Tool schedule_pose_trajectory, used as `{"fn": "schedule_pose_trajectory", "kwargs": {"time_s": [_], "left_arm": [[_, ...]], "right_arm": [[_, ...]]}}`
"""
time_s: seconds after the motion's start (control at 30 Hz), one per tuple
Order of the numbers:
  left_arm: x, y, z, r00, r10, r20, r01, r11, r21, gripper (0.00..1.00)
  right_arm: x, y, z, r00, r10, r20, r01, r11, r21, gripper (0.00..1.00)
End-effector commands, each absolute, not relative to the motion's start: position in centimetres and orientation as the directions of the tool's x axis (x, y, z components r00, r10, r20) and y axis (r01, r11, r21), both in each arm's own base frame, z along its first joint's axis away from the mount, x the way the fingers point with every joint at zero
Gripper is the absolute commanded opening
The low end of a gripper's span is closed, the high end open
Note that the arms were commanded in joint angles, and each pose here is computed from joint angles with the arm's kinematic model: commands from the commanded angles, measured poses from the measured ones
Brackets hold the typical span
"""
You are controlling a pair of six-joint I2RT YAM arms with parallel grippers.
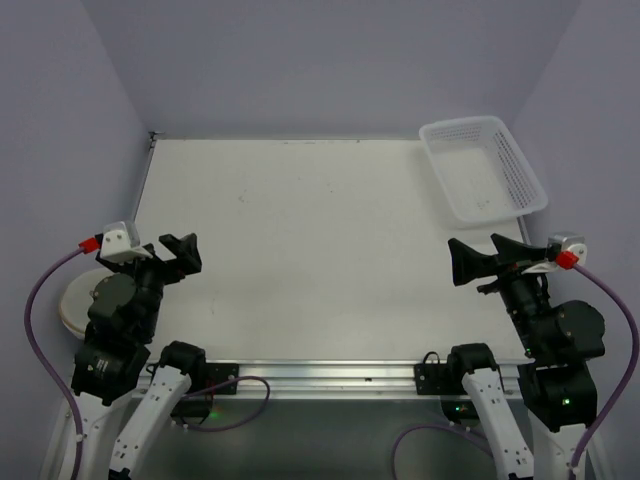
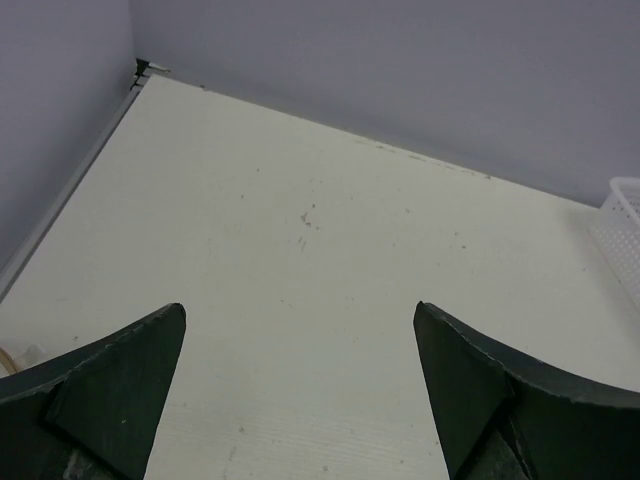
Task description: Unzip the laundry bag and remove the bra
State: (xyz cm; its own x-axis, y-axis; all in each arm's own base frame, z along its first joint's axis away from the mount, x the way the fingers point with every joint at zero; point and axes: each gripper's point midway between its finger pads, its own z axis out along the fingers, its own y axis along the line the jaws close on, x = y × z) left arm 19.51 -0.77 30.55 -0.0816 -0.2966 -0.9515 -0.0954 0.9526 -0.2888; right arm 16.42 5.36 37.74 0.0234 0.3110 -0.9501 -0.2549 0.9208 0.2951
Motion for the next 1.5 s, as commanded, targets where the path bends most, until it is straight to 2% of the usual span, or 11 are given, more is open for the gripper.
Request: {"fn": "schedule_pose_trajectory", "kwargs": {"time_s": [0.0, 0.3, 0.47, 0.63, 0.7, 0.87, 1.1, 1.2, 1.47], "left_arm": [[20.0, -1.0, 31.0, -0.074, -0.289, -0.954, -0.083, 0.955, -0.283, 1.00], [20.5, 1.1, 28.7, -0.108, -0.351, -0.930, -0.272, 0.910, -0.312, 1.00], [21.5, 1.7, 26.2, -0.178, -0.408, -0.895, -0.400, 0.861, -0.313, 1.00], [23.3, 1.3, 22.0, -0.298, -0.458, -0.837, -0.527, 0.811, -0.256, 1.00], [23.8, 1.6, 21.0, -0.299, -0.481, -0.824, -0.578, 0.778, -0.245, 1.00], [25.5, 2.5, 17.8, -0.346, -0.475, -0.809, -0.687, 0.715, -0.126, 1.00], [25.7, 9.5, 14.7, -0.375, -0.450, -0.811, -0.842, 0.531, 0.094, 1.00], [25.4, 11.9, 15.1, -0.389, -0.423, -0.819, -0.868, 0.465, 0.172, 1.00], [23.4, 16.9, 16.1, -0.354, -0.419, -0.836, -0.920, 0.315, 0.232, 1.00]], "right_arm": [[16.8, 5.9, 37.9, 0.020, 0.324, -0.946, -0.280, 0.910, 0.306, 0.99], [18.0, 6.2, 36.0, -0.058, 0.340, -0.939, -0.261, 0.902, 0.343, 0.99], [18.7, 6.2, 34.1, -0.133, 0.343, -0.930, -0.222, 0.904, 0.366, 0.99], [18.7, 7.6, 32.7, -0.209, 0.338, -0.918, -0.275, 0.880, 0.387, 0.99], [18.7, 8.1, 31.8, -0.243, 0.344, -0.907, -0.286, 0.868, 0.406, 0.99], [18.5, 9.8, 30.2, -0.323, 0.356, -0.877, -0.338, 0.822, 0.458, 0.99], [17.6, 11.4, 29.3, -0.377, 0.359, -0.854, -0.400, 0.768, 0.500, 0.99], [17.3, 11.7, 29.0, -0.388, 0.353, -0.851, -0.411, 0.760, 0.503, 0.99], [17.0, 12.2, 28.6, -0.409, 0.339, -0.847, -0.427, 0.750, 0.506, 0.99]]}}
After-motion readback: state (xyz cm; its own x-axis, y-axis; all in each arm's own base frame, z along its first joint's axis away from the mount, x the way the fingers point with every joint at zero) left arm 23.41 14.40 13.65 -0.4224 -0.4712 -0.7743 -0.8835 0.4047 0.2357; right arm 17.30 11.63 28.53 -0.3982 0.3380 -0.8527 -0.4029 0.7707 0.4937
